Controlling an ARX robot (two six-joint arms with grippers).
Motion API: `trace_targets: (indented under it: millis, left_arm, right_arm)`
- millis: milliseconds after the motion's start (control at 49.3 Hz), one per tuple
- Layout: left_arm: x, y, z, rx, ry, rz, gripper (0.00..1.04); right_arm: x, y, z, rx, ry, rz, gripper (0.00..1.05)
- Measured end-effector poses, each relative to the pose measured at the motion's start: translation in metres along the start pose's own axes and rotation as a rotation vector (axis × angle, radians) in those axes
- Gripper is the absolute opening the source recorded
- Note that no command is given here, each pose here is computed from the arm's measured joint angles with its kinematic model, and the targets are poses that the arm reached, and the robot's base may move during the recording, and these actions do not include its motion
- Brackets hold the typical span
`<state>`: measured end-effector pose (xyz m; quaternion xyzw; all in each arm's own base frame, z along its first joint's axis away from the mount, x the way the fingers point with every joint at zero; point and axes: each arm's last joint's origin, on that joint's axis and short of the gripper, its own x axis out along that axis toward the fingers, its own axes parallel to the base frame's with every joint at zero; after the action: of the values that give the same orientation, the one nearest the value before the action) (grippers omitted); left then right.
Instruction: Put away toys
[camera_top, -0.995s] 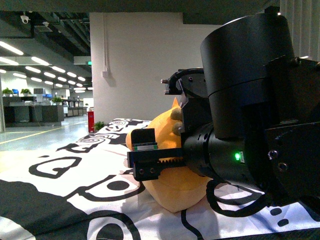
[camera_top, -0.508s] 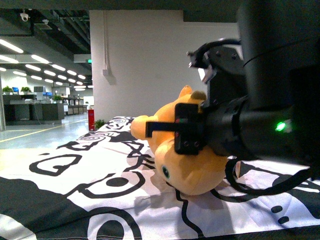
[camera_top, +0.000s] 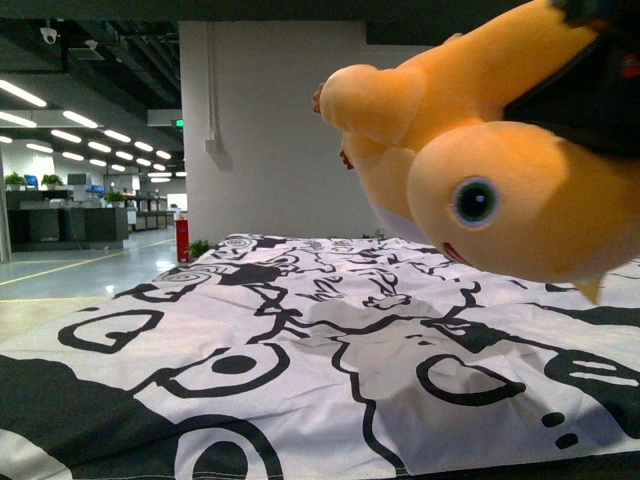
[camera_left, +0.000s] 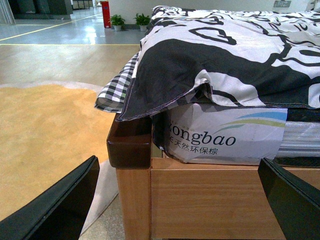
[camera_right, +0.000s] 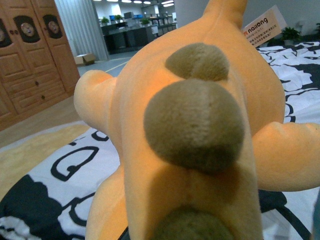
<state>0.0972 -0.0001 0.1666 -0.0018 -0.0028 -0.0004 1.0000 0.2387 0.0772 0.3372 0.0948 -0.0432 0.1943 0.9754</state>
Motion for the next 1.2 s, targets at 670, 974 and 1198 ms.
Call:
trace_targets:
  millis: [670,974,1198]
  left_arm:
    - [0.0,0.0,0.0,0.0,0.0,0.0,0.98]
    - [0.0,0.0,0.0,0.0,0.0,0.0,0.98]
    - [0.0,0.0,0.0,0.0,0.0,0.0,0.98]
  right_arm:
    - [-0.152,-0.031,-0.081,0.005,-0.01,-0.034,0.07]
    - [-0.17,-0.029,-0.117,-0.066,-0.077,-0.082,0.07]
    - [-0.171,-0.03,-0.132,-0.085,-0.034,-0.081,0.07]
